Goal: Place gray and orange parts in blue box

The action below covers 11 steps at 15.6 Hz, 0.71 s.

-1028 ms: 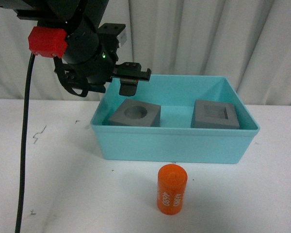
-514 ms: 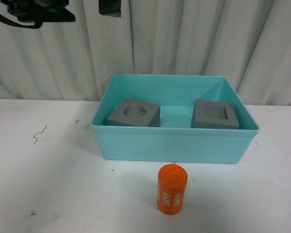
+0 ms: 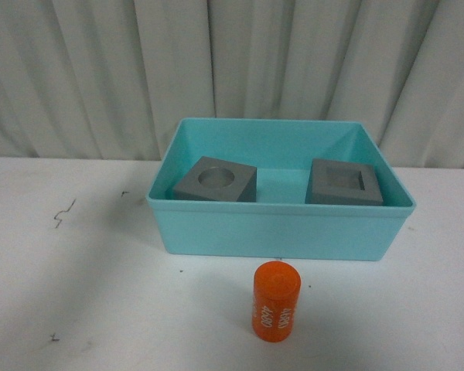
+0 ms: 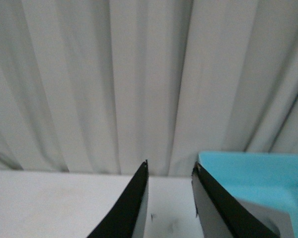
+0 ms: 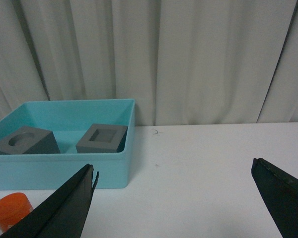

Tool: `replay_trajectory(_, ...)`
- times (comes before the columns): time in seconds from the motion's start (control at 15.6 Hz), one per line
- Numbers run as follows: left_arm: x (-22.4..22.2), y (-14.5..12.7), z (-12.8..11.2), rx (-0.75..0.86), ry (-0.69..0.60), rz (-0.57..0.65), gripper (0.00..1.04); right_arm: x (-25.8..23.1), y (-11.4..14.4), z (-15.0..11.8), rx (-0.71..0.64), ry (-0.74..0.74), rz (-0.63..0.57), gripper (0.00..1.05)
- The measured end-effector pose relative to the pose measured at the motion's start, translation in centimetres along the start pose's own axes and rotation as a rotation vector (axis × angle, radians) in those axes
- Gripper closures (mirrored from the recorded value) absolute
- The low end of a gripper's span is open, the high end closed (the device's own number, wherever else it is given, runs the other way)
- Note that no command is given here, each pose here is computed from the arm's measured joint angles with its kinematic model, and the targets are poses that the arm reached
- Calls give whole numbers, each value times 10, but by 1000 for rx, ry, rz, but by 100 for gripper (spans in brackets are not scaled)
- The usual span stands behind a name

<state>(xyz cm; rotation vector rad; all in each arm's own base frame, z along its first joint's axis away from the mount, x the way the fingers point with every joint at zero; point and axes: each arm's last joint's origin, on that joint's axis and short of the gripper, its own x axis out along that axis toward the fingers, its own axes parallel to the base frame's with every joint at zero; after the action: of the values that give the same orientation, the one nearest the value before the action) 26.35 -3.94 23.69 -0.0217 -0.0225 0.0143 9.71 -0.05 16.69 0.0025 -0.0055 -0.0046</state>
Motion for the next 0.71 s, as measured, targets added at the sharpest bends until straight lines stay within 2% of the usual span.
replay_trajectory(0.06, -14, 5, -18, 7, 43, -13, 87, 0, 0, 0, 0, 0, 0, 6)
replay_trajectory(0.13, -25, 8, -25, 8, 51, -24, 98, 0, 0, 0, 0, 0, 0, 6)
replay_trajectory(0.19, -37, 15, -26, 7, 28, -15, 103, 0, 0, 0, 0, 0, 0, 6)
replay_trajectory(0.71, -102, 42, -54, 7, 33, -10, 103, 0, 0, 0, 0, 0, 0, 6)
